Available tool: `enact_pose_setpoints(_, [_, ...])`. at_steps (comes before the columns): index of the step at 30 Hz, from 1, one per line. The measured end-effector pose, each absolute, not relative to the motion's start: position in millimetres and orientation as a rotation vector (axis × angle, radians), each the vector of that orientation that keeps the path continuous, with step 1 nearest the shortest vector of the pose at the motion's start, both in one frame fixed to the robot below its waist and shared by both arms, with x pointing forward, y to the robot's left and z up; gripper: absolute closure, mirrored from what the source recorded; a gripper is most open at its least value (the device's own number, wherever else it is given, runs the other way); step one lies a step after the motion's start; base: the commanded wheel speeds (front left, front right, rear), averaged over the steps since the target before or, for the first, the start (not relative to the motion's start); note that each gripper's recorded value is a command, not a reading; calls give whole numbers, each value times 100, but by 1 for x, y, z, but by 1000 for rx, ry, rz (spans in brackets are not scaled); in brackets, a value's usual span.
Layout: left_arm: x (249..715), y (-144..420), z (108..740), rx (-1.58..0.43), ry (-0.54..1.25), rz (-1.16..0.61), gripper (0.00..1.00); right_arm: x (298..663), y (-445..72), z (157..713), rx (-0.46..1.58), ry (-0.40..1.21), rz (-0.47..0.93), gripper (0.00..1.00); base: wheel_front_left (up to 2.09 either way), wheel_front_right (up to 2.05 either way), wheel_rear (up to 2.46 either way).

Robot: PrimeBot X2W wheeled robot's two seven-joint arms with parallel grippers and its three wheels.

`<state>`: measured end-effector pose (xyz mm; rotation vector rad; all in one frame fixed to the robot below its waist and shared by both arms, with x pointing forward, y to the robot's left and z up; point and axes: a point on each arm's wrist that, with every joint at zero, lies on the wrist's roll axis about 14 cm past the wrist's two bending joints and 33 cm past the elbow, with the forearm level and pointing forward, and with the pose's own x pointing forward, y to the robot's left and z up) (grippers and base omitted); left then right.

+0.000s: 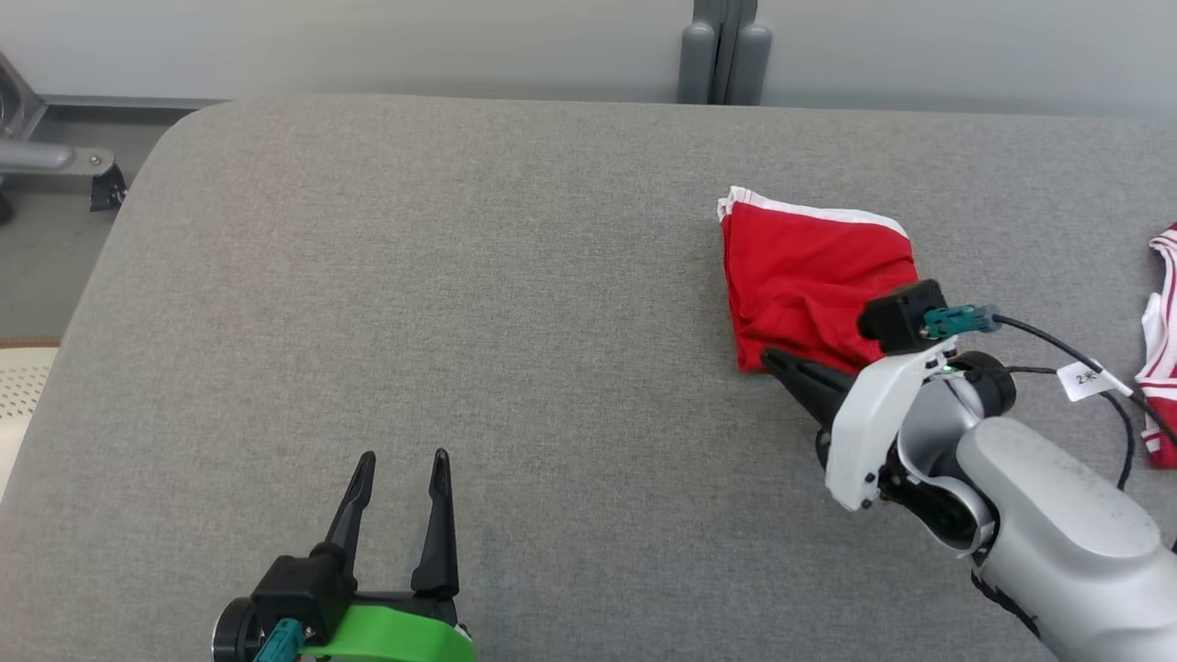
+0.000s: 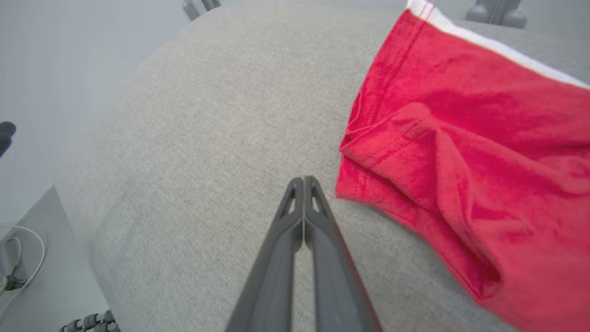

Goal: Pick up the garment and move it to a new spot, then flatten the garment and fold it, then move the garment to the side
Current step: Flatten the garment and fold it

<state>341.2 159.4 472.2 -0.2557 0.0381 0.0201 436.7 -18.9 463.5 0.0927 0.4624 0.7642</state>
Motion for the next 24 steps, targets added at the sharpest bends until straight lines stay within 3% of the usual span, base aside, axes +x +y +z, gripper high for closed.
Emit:
enact_pose_setpoints(8, [348,146,480,-258,17,-32,0,476,-80,501,41,304,599,100,0,0,0])
enact_pose_setpoints(15, [364,143,479,-255,17,-51,0,516,-114,483,11,325,462,100,0,0,0])
enact_pose_setpoints(19, [366,153,471,-249,39,-16,0,520,-100,445,10,415,467,100,0,0,0])
enact_pose_setpoints(24, [359,174,463,-241,62,57,0,506,-47,417,65,476,576,100,0,0,0])
